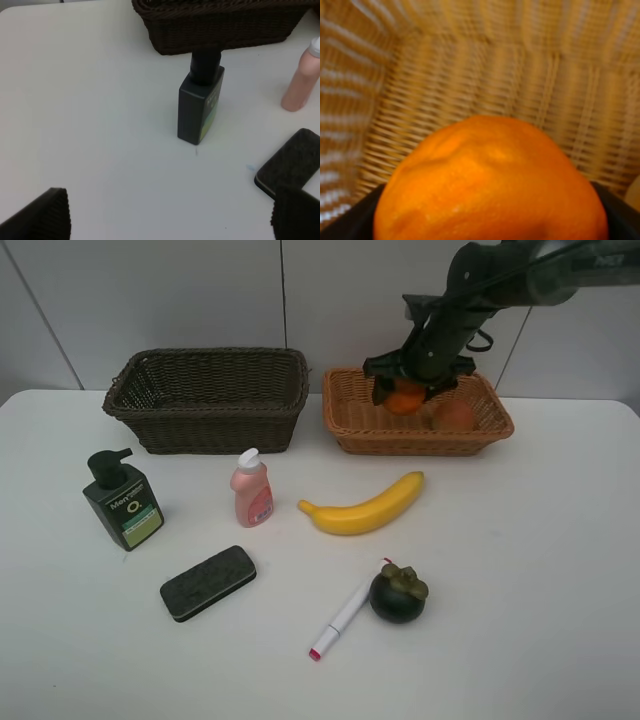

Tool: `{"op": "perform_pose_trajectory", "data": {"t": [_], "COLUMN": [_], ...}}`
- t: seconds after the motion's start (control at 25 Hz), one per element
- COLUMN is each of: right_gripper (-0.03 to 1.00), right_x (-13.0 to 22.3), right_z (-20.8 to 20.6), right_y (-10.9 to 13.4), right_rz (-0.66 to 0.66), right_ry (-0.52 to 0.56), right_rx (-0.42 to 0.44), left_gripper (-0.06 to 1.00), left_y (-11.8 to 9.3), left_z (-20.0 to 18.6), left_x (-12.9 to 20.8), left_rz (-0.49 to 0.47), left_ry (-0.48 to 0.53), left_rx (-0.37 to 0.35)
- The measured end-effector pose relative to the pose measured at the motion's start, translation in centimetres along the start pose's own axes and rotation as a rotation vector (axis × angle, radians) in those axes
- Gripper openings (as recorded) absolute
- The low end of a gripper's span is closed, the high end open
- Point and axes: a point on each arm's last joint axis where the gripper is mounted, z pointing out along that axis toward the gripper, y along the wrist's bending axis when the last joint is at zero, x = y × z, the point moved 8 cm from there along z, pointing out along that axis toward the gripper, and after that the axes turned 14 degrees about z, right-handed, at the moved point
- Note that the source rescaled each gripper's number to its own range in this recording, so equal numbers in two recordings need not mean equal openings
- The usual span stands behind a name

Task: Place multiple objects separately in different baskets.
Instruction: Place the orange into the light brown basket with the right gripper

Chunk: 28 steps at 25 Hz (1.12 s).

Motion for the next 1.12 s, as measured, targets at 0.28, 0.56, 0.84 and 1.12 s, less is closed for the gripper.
{"op": "perform_pose_trajectory", "data": {"t": [0.28, 0.56, 0.84, 1.12], "right_gripper": [0.87, 0.87, 0.98, 0.98], "right_x": [0.44, 0.34, 0.19, 0.38], "right_z": [1.48, 1.48, 1.39, 1.39], "right_y": [-0.17, -0.25, -0.60, -0.69], "right_rz": [0.001, -0.019, -0.053, -0.052], "right_ry": [0.010, 0.005, -0.002, 0.009], "right_rx": [0.004, 0.008, 0.029, 0.034], "left_gripper": [1.00, 1.00, 1.00, 1.00], "left_y": [0.00, 0.00, 0.00, 0.00], "left_z": [0.00, 0.00, 0.00, 0.00], "left_x": [0.00, 0.00, 0.00, 0.00], "left_rz": [0.000, 0.000, 0.000, 0.000], "left_ry": [0.000, 0.000, 0.000, 0.000], "left_rx": [0.000, 0.000, 0.000, 0.000]}}
